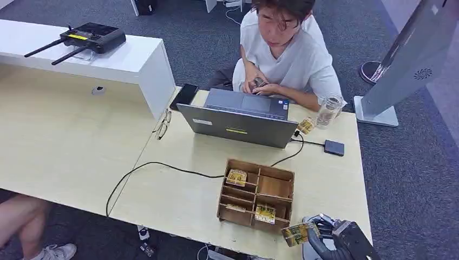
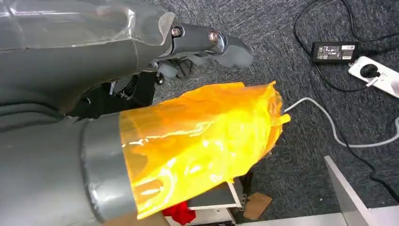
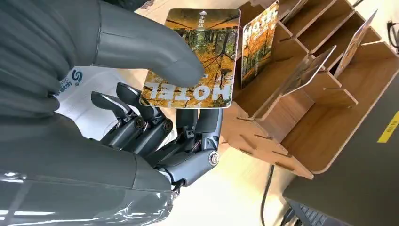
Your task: Pass the card to the sensor for recognition and then transmit it.
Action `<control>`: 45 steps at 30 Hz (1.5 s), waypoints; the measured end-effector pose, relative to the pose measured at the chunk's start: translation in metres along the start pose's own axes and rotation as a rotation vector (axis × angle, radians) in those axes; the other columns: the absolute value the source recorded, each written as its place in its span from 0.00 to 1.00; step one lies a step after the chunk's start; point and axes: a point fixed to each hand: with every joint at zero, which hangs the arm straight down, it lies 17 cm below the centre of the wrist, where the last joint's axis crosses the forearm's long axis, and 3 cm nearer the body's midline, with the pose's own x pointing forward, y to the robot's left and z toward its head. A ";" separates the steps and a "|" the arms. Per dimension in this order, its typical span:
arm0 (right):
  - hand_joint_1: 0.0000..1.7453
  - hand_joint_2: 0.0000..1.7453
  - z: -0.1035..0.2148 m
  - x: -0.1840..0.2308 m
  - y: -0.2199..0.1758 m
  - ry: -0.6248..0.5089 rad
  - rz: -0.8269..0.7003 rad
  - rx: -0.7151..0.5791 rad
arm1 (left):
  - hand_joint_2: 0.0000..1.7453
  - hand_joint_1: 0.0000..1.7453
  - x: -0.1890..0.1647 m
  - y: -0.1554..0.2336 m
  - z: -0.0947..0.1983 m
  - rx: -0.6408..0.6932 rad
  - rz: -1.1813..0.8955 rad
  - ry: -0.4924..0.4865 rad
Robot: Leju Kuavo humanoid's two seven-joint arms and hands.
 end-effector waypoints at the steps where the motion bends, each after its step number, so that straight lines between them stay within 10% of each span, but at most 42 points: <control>1: 1.00 1.00 0.000 0.000 0.000 0.000 0.000 0.000 | 0.00 0.00 0.000 0.000 0.000 0.000 0.000 0.000; 45: 1.00 1.00 0.004 -0.046 -0.029 0.149 0.048 -0.105 | 0.00 0.00 -0.004 0.000 0.000 -0.002 -0.007 0.020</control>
